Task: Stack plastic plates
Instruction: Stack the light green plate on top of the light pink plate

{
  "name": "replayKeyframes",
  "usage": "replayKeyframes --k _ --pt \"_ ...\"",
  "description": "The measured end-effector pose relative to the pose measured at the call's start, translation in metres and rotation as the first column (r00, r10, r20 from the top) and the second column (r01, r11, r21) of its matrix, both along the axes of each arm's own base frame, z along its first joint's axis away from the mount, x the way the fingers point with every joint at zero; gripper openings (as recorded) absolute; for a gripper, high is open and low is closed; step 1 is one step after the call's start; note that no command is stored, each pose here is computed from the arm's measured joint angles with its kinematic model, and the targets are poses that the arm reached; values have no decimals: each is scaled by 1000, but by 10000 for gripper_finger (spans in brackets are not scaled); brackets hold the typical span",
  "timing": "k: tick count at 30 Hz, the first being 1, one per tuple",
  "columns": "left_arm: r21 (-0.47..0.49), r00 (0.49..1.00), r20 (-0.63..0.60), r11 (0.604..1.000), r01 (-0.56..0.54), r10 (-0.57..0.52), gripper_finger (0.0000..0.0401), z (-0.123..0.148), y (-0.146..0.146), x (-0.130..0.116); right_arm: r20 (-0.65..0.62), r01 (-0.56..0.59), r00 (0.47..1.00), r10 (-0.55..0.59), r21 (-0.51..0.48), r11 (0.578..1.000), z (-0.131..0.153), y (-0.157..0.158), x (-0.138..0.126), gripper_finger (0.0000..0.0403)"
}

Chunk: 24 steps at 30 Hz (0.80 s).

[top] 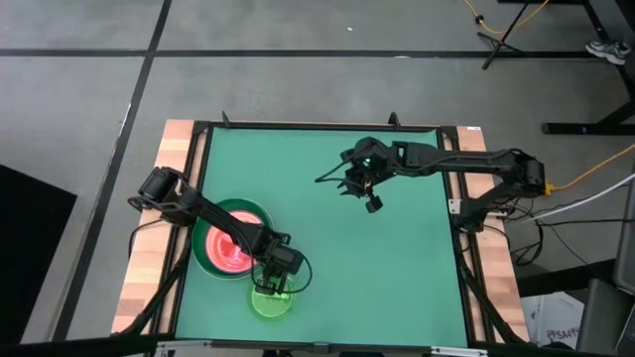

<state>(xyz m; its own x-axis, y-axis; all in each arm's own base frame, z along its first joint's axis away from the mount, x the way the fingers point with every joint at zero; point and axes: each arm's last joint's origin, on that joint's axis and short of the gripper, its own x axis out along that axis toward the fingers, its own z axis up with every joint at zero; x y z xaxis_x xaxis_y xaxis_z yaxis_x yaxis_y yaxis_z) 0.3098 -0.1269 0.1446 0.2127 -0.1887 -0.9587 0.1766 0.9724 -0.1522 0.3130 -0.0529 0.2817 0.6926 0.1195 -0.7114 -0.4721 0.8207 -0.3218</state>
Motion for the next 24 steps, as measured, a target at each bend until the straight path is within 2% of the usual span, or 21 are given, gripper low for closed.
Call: replayKeyframes --k 7,13,24 --pt "-11 1000 8 1000 -16 16 2 3 0 1 103 11 995 -4 -60 998 33 4 -23 76" --pt "-42 999 23 999 -22 23 1 9 -3 5 162 81 985 -60 -130 988 61 7 -54 76" --pt "-76 995 85 996 -40 47 0 32 -1 23 237 132 967 -91 -164 977 92 15 -106 76"
